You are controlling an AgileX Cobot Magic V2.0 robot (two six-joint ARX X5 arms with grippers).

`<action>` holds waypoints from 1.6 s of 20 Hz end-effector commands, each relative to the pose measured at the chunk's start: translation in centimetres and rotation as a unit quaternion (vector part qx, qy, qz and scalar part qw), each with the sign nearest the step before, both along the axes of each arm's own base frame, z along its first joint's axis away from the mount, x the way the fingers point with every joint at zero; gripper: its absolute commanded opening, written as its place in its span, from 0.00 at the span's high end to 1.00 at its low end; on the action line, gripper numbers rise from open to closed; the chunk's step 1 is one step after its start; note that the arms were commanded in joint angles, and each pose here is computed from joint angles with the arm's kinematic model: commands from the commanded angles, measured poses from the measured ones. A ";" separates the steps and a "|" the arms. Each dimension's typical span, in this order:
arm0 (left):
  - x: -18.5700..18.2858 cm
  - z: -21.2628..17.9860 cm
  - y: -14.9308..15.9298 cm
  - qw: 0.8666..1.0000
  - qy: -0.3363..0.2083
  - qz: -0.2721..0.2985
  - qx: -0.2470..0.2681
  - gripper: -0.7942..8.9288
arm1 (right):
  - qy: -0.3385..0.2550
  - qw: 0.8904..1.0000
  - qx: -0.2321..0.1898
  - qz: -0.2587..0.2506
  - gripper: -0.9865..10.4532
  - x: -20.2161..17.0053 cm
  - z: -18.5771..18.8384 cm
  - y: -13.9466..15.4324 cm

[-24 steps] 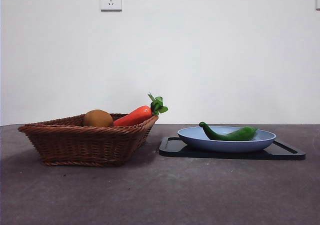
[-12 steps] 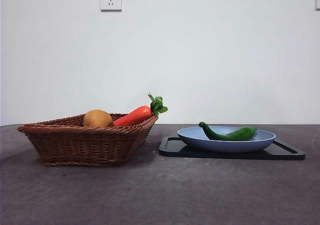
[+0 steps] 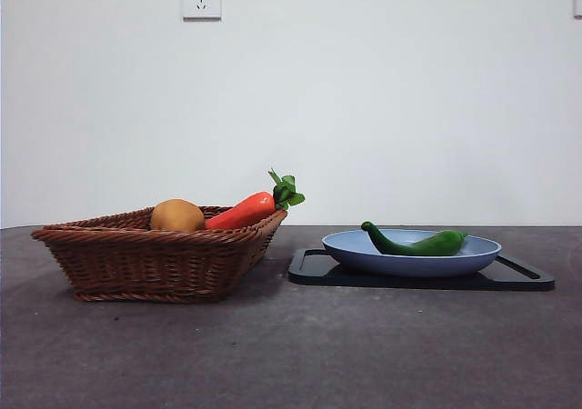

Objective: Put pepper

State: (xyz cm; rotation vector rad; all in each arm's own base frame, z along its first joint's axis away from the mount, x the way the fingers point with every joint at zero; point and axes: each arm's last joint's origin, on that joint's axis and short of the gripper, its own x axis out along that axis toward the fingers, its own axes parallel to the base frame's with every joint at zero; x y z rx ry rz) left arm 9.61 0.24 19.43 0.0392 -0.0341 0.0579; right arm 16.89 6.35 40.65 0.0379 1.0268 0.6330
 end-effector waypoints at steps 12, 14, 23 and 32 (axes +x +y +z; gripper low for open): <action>-0.1 -4.3 0.1 0.994 0.098 0.007 -0.038 0.91 | 0.000 1.000 0.002 -0.002 0.90 0.1 0.3 0.1; -0.1 -4.5 0.0 0.993 0.110 0.006 -0.039 0.91 | 0.000 1.000 0.002 -0.002 0.90 0.1 0.3 0.1; -0.1 -4.5 0.1 0.993 0.109 0.008 -0.038 0.91 | 0.000 1.000 0.002 -0.002 0.90 0.1 0.3 0.1; -0.1 -4.5 0.1 0.993 0.109 0.008 -0.038 0.91 | 0.000 1.000 0.002 -0.002 0.90 0.1 0.3 0.1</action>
